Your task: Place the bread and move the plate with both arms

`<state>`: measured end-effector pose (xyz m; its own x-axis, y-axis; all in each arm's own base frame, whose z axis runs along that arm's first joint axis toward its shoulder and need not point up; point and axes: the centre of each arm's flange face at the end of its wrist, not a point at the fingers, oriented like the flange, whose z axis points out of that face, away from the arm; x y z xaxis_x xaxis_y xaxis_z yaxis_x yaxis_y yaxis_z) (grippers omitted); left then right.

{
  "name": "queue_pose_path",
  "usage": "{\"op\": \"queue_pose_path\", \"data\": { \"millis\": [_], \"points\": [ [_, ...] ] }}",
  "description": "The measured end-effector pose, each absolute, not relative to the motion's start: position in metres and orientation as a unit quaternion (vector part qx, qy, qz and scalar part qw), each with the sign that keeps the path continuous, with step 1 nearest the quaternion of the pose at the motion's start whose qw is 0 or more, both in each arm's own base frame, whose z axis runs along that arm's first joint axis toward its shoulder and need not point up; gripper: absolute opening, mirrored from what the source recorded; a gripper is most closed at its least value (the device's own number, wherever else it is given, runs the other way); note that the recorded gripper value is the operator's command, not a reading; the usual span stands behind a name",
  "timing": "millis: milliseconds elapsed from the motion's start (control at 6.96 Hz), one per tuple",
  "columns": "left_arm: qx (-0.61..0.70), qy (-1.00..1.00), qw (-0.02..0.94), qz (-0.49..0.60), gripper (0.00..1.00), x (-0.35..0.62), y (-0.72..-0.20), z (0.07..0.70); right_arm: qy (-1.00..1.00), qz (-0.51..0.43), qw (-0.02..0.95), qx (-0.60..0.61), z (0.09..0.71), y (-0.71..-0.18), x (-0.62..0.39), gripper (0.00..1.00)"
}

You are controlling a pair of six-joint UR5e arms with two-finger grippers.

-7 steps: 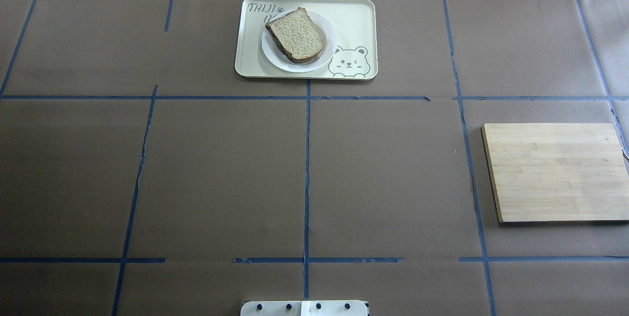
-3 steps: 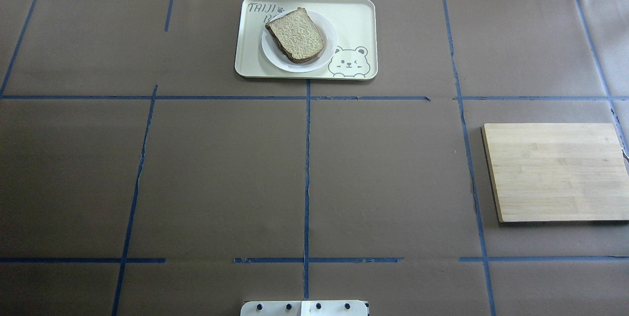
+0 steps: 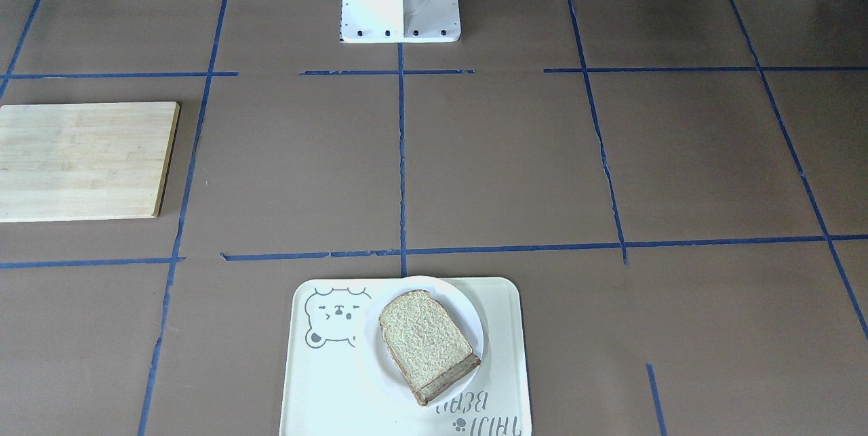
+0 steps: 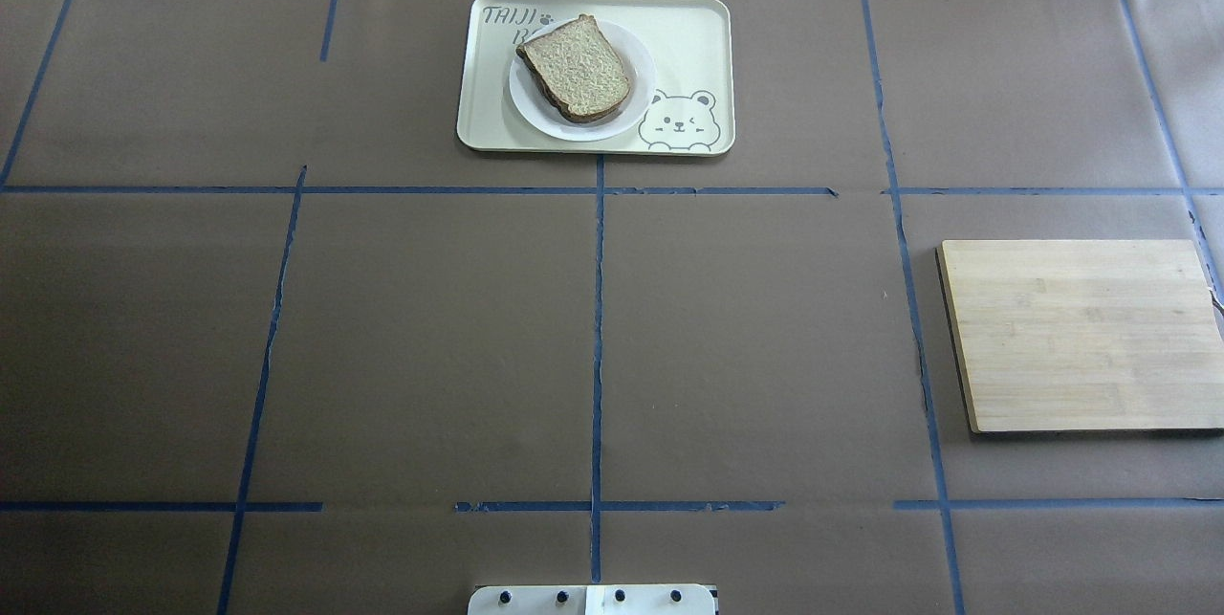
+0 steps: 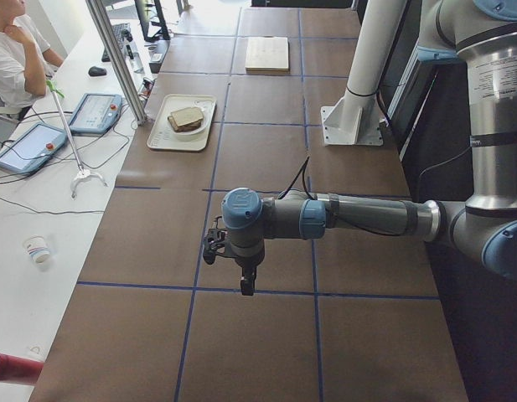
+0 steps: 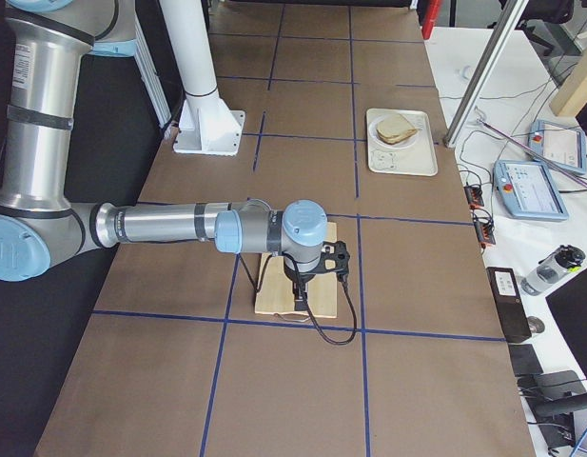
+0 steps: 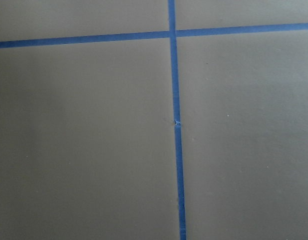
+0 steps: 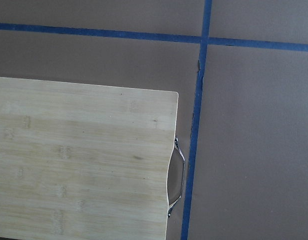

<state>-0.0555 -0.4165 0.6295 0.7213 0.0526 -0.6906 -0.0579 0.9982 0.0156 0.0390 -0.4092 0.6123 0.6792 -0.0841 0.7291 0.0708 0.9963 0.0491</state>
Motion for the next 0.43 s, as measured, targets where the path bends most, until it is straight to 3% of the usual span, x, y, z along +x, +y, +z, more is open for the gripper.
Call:
{"op": "queue_pose_path", "data": {
  "millis": [431],
  "points": [
    [-0.004,0.374,0.927,0.029,1.0,-0.0556,-0.4144,0.6292,-0.398,-0.042,0.916,0.008,0.6124,-0.4092,0.039,1.0]
  ]
}}
